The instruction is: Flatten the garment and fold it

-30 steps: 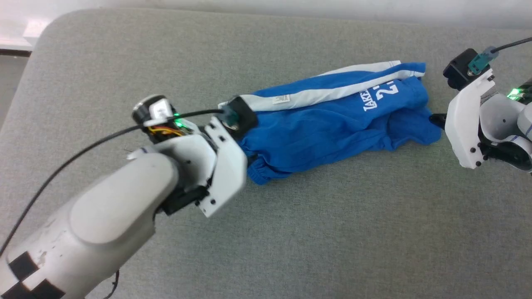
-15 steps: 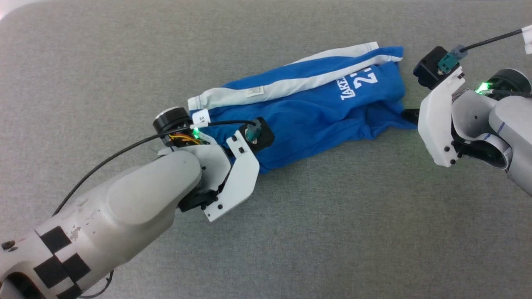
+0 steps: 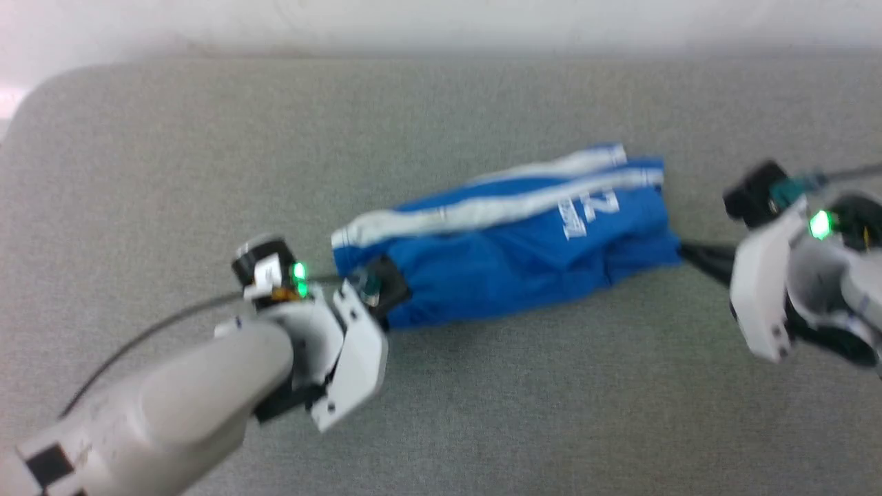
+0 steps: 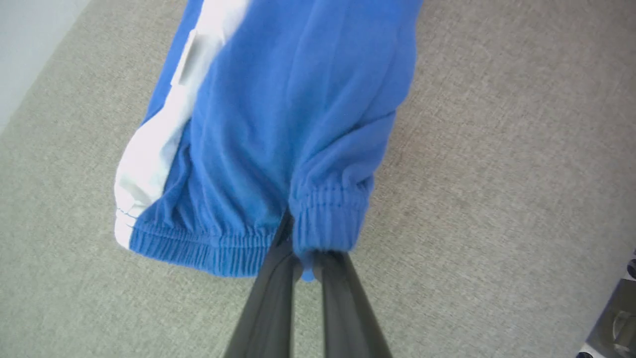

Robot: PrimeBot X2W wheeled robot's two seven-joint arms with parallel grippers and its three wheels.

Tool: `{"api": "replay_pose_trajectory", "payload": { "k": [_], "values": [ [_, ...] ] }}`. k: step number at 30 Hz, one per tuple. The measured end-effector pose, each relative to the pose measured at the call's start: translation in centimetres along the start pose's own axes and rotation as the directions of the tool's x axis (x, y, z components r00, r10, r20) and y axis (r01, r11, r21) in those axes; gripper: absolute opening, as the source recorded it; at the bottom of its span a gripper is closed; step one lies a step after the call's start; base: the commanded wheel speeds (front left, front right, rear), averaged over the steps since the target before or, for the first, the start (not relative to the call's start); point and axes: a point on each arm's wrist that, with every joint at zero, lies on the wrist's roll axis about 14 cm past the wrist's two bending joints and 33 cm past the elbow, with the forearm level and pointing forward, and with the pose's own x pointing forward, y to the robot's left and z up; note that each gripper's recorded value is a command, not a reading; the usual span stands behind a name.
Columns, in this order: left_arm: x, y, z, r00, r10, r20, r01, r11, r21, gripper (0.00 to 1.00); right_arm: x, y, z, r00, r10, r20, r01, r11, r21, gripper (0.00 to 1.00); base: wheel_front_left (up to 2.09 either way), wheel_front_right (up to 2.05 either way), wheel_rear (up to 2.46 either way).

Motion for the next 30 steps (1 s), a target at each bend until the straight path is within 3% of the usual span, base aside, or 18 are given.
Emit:
{"api": "replay_pose_trajectory", "payload": {
  "k": [10,18,19,20,21,22,30],
  "values": [
    [-2.5,-6.4,-3.8,1.0,-0.019,0.014,0.02,0.993,-0.112,0.0,-6.6,2.9,-7.7,1.0,0.015,-0.024,-0.012,0.995,0.097,0.0,0.0,0.0,0.0],
    [-2.1,-9.2,-6.5,0.997,-0.061,-0.04,0.054,0.986,-0.159,0.0,-7.5,6.2,-13.7,0.992,0.049,-0.115,-0.021,0.972,0.236,0.0,0.0,0.0,0.0],
    [-2.1,-9.4,-6.4,0.998,-0.056,-0.031,0.05,0.985,-0.165,0.41,-7.4,6.6,-13.9,0.992,0.051,-0.114,-0.023,0.971,0.238,0.0,0.0,0.0,0.0],
    [-2.1,-9.4,-6.3,0.999,-0.047,-0.019,0.043,0.984,-0.171,1.0,-7.3,6.7,-13.8,0.994,0.046,-0.099,-0.02,0.969,0.247,0.24,0.0,0.0,0.0],
    [-2.2,-9.5,-6.2,0.999,-0.038,-0.006,0.036,0.983,-0.179,1.0,-7.3,6.7,-13.5,0.996,0.041,-0.084,-0.019,0.967,0.253,0.79,0.0,0.0,0.0],
    [-2.4,-9.6,-6.0,0.999,-0.03,0.013,0.032,0.982,-0.187,1.0,-7.3,6.6,-13.1,0.997,0.033,-0.069,-0.015,0.968,0.252,1.0,0.0,0.0,0.0],
    [-5.9,-6.9,-3.1,0.968,0.167,0.187,-0.119,0.962,-0.245,1.0,-10.8,2.9,-7.0,0.992,-0.087,0.087,0.076,0.99,0.12,1.0,0.0,0.0,0.0]
  ]
}}
